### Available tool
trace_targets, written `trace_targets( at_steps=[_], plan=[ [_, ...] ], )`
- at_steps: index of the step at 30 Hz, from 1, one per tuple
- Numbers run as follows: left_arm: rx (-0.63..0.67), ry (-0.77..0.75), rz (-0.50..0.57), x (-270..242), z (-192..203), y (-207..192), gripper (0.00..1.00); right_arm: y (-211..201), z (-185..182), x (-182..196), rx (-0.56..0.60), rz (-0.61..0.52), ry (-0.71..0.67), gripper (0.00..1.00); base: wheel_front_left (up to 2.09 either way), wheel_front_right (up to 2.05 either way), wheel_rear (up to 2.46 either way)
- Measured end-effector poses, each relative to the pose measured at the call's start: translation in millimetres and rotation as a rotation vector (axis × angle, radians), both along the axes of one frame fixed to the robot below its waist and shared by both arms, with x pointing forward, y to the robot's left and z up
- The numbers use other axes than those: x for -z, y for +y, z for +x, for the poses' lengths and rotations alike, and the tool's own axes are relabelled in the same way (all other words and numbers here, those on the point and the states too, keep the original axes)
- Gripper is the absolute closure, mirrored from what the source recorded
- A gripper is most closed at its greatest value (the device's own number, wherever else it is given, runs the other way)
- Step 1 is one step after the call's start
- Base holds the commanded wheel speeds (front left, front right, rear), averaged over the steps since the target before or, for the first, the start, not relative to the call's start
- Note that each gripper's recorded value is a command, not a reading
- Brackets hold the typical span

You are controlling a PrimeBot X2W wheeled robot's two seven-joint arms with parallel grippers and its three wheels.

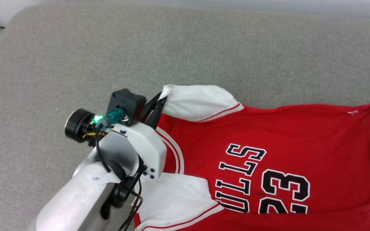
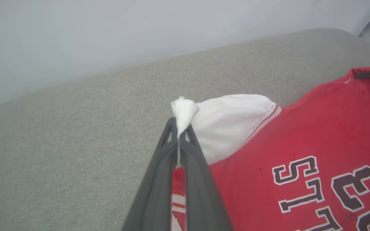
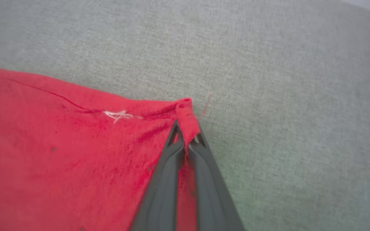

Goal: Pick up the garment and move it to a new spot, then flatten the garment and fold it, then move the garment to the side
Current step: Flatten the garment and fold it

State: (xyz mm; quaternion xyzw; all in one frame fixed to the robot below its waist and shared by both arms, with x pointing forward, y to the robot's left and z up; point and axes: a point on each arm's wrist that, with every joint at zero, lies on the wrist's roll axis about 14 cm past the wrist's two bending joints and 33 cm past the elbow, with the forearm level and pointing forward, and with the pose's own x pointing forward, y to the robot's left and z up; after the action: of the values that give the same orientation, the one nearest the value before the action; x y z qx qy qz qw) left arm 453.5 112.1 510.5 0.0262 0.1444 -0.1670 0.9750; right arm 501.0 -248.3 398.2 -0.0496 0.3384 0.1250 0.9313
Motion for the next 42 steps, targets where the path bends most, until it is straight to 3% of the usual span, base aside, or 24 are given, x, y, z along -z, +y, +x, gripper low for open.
trace_targets(
  at_steps=[8,16,25,42],
  plan=[
    [-0.060,-0.020,-0.044,-9.7,-26.5,15.1,1.00,-5.2,-18.3,-26.9,0.069,0.097,-0.129,1.00,0.00,0.00,0.00],
    [-0.096,0.025,-0.087,3.3,-66.0,21.8,1.00,-3.3,-56.4,-24.5,0.103,0.173,-0.142,1.00,0.00,0.00,0.00],
    [-0.124,0.155,-0.101,43.5,-112.1,26.4,1.00,-3.3,-103.1,-7.5,0.116,0.212,-0.068,1.00,0.00,0.00,0.00],
    [-0.132,0.349,-0.047,100.0,-158.8,29.9,1.00,-7.1,-150.7,8.8,0.002,0.111,0.084,1.00,0.00,0.00,0.00]
  ],
)
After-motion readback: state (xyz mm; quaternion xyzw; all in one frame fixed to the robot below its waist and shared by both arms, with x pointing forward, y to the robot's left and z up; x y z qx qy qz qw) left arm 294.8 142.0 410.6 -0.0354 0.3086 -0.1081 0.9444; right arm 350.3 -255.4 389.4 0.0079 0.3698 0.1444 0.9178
